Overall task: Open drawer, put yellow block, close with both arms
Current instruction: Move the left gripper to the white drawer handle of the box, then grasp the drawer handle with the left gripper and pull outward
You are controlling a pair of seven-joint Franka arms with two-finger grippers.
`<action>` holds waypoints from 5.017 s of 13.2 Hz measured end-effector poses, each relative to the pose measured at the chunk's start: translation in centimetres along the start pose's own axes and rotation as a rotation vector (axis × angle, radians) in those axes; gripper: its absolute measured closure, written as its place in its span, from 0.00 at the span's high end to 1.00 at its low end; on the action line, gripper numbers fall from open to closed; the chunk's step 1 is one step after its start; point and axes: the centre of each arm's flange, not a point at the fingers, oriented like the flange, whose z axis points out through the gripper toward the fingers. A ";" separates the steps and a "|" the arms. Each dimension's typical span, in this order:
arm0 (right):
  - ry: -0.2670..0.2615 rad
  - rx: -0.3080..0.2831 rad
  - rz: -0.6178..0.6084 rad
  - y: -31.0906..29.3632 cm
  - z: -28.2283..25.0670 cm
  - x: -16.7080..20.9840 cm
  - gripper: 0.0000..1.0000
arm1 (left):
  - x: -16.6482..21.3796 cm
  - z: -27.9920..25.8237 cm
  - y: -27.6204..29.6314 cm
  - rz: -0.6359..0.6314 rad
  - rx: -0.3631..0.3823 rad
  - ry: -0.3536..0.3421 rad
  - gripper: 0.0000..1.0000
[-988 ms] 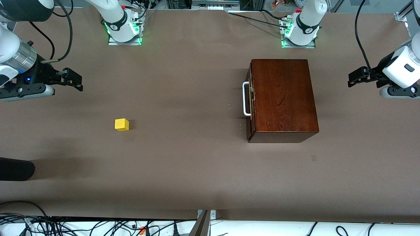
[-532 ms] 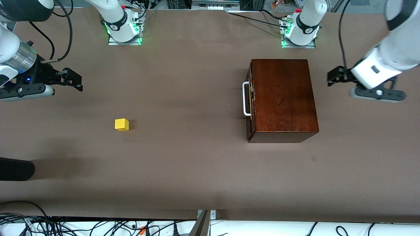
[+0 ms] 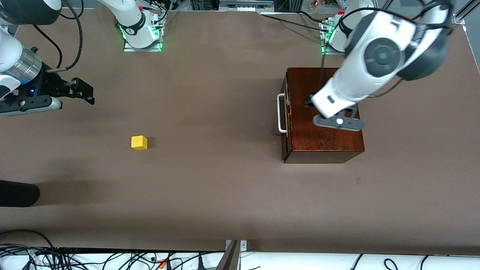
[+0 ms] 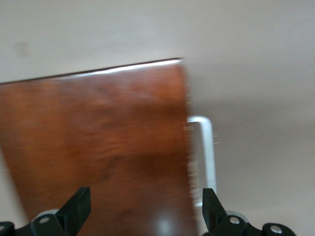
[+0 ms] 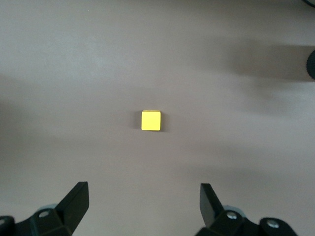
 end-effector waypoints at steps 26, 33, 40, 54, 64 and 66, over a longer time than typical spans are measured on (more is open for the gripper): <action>0.000 0.000 0.001 0.0 0.0 0.0 1.00 | -1.1 20.8 15.0 -0.104 0.313 0.120 1.00; 0.000 0.000 0.001 0.0 0.0 0.0 1.00 | -0.6 19.3 16.1 -0.159 0.175 0.112 1.00; 0.000 0.000 0.001 0.0 0.0 0.0 1.00 | -0.5 18.9 16.2 -0.166 0.148 0.110 1.00; 0.000 0.000 0.003 0.1 0.0 0.0 1.00 | -1.0 19.6 17.2 -0.133 0.163 0.118 1.00; 0.000 0.000 0.004 0.2 0.0 0.0 1.00 | -0.5 19.2 18.8 -0.165 0.138 0.134 1.00; 0.000 0.000 0.004 0.2 0.0 0.0 1.00 | -0.3 19.1 19.0 -0.172 0.136 0.134 1.00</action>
